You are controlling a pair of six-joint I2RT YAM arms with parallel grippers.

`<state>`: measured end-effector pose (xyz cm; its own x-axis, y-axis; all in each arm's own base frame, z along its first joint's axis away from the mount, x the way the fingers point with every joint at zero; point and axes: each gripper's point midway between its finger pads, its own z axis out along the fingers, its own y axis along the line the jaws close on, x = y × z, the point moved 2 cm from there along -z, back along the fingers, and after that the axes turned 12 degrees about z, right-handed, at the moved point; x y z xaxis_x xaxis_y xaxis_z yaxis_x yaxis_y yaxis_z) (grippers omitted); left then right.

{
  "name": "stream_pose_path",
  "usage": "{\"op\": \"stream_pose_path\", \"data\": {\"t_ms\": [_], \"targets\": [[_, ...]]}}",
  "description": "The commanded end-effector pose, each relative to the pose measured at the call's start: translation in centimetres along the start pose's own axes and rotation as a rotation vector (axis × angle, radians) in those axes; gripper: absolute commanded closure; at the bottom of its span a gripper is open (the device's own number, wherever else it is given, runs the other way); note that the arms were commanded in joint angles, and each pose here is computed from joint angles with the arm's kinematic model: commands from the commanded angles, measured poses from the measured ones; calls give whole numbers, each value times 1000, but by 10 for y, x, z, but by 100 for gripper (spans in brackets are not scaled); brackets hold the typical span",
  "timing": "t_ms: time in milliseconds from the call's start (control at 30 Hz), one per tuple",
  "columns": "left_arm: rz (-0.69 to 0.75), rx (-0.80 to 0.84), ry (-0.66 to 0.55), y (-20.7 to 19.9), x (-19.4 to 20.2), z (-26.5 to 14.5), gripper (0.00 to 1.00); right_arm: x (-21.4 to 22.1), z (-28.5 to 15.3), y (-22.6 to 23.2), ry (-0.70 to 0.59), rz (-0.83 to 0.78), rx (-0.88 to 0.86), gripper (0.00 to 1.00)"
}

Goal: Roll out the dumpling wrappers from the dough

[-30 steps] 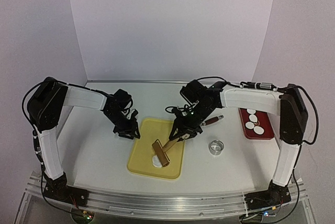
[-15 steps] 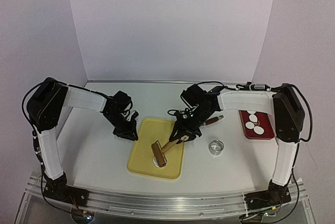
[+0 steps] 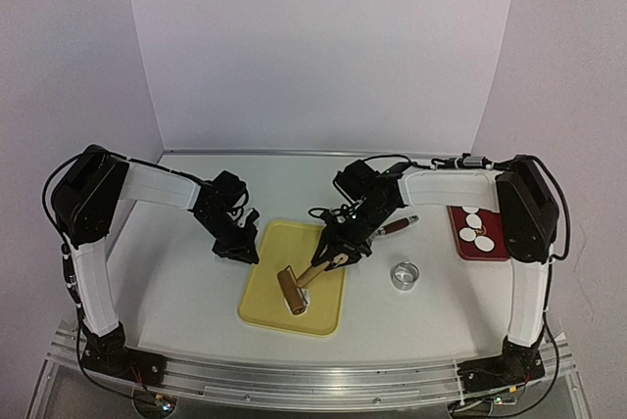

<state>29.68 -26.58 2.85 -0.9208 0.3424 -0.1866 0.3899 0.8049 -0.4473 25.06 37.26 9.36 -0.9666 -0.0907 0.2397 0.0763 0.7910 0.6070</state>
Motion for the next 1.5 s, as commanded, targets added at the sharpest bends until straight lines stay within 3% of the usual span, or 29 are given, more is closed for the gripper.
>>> {"op": "stream_pose_path", "data": {"t_ms": [0,267,467,733,967,1300,1467], "targets": [[-13,-58,75,20,20,18,100,-7,25,-95,-42,105,385,100],[-51,-157,85,36,25,14,100,-2,-6,-121,-125,177,463,100],[-73,-171,82,42,27,12,100,13,-10,-154,-95,221,514,100],[-74,-168,73,42,24,10,100,10,0,-161,-75,225,528,100],[-76,-141,59,37,16,11,100,7,34,-151,-14,183,524,100],[-105,-157,40,45,14,6,100,11,-18,-181,-89,251,540,100],[-107,-149,37,43,11,6,100,8,-8,-175,-54,236,523,100]]}}
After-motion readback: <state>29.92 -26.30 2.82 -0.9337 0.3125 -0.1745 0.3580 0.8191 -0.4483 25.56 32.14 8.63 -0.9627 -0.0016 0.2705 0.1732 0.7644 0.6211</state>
